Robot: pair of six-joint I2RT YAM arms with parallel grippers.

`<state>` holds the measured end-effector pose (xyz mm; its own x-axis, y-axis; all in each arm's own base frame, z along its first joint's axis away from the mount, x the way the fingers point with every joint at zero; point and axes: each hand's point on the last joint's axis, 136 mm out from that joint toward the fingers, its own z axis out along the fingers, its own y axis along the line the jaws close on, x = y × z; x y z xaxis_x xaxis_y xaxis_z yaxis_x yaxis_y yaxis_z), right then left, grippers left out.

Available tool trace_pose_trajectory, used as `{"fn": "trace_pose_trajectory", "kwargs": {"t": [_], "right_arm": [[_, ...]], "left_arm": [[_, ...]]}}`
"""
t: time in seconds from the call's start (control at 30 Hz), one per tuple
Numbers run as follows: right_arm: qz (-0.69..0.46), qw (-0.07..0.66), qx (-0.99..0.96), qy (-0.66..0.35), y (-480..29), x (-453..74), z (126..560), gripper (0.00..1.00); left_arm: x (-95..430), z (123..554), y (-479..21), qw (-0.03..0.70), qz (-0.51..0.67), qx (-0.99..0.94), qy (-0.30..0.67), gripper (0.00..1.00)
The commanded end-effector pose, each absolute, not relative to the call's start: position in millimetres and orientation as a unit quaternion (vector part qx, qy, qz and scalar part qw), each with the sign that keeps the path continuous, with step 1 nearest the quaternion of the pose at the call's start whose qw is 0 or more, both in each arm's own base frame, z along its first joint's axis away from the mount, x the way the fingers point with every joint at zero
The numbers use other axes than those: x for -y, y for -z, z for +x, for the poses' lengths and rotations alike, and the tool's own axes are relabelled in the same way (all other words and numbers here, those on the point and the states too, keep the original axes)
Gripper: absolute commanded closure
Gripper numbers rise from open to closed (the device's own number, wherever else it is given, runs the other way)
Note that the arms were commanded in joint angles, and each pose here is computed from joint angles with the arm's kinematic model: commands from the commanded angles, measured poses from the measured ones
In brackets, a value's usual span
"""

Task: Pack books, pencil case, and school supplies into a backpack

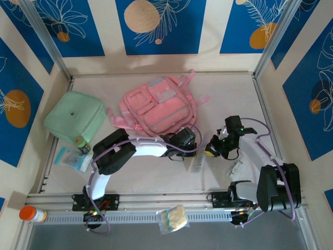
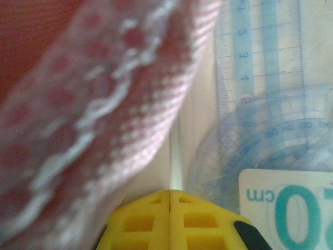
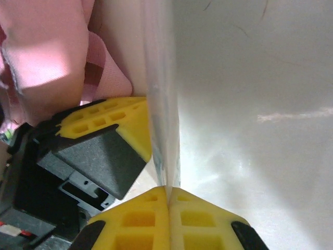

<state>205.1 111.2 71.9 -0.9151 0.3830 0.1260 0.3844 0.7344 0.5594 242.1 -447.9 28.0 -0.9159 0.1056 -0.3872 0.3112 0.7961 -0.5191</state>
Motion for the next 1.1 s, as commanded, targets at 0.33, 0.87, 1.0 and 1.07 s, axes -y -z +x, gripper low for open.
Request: {"fn": "trace_pose_trajectory", "kwargs": {"t": [0.33,0.87,1.0,1.07], "right_arm": [[-0.201,-0.093,0.917,0.332,-135.3,-104.4,222.3,1.0],[-0.205,-0.119,0.888,0.393,-157.1,-115.7,256.9,1.0],[-0.206,-0.121,0.887,0.394,-156.3,-115.0,261.2,1.0],[-0.206,-0.118,0.888,0.395,-154.6,-115.1,262.0,1.0]], "left_arm": [[367.1,259.8,-159.2,0.289,0.223,-0.901,0.236,0.73],[325.3,335.3,-132.7,0.31,0.439,-0.842,-0.05,0.42],[325.5,358.2,-121.6,0.312,0.43,-0.843,-0.085,0.45],[321.9,368.4,-119.1,0.313,0.418,-0.848,-0.093,0.54]]}}
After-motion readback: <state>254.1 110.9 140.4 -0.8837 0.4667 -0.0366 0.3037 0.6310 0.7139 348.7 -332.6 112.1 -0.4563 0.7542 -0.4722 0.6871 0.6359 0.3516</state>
